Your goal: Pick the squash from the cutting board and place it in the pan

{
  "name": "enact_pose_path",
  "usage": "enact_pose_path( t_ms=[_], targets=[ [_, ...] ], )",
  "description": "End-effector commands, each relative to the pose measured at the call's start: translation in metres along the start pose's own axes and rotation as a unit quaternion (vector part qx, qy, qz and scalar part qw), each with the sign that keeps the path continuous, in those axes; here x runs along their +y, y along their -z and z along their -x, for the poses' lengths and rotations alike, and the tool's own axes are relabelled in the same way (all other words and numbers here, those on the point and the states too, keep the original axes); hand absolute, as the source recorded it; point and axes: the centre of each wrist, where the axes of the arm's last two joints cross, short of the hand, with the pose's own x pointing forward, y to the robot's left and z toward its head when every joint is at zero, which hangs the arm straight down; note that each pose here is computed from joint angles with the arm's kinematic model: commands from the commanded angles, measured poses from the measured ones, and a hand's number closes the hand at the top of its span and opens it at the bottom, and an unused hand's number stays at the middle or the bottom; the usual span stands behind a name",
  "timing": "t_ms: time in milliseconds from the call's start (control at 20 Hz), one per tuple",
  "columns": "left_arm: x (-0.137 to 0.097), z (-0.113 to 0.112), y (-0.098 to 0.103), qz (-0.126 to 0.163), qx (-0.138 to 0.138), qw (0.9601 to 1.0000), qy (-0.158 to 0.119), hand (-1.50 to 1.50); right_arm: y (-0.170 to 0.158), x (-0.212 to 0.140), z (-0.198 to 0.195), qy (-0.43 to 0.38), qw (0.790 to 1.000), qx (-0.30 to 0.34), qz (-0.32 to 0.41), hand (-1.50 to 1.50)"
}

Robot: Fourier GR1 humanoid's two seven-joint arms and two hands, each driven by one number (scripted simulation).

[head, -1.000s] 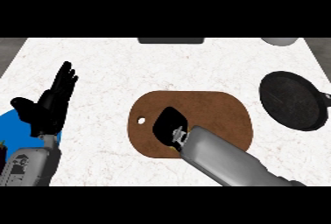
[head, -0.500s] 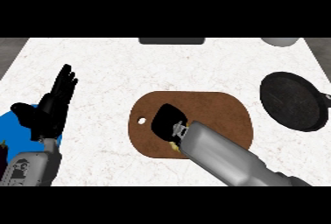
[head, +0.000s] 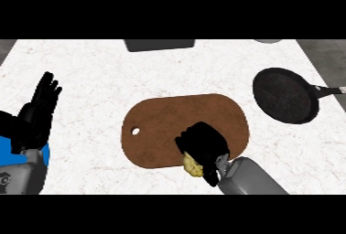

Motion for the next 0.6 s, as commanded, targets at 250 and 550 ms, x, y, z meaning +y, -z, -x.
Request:
enact_pose_path(
  t_ms=[250, 550],
  targets=[
    [0.006, 0.008, -0.008, -0.001, -0.002, 1.0000, 0.004, 0.00, -0.122, -0.003, 0.005, 0.119, 0.955, 0.023, 0.270, 1.50],
    [-0.010, -0.006, 0.003, 0.020, -0.010, 0.9998, -0.003, 0.00, -0.203, -0.002, 0.023, 0.148, 0.916, 0.086, 0.363, 1.50]
  ],
)
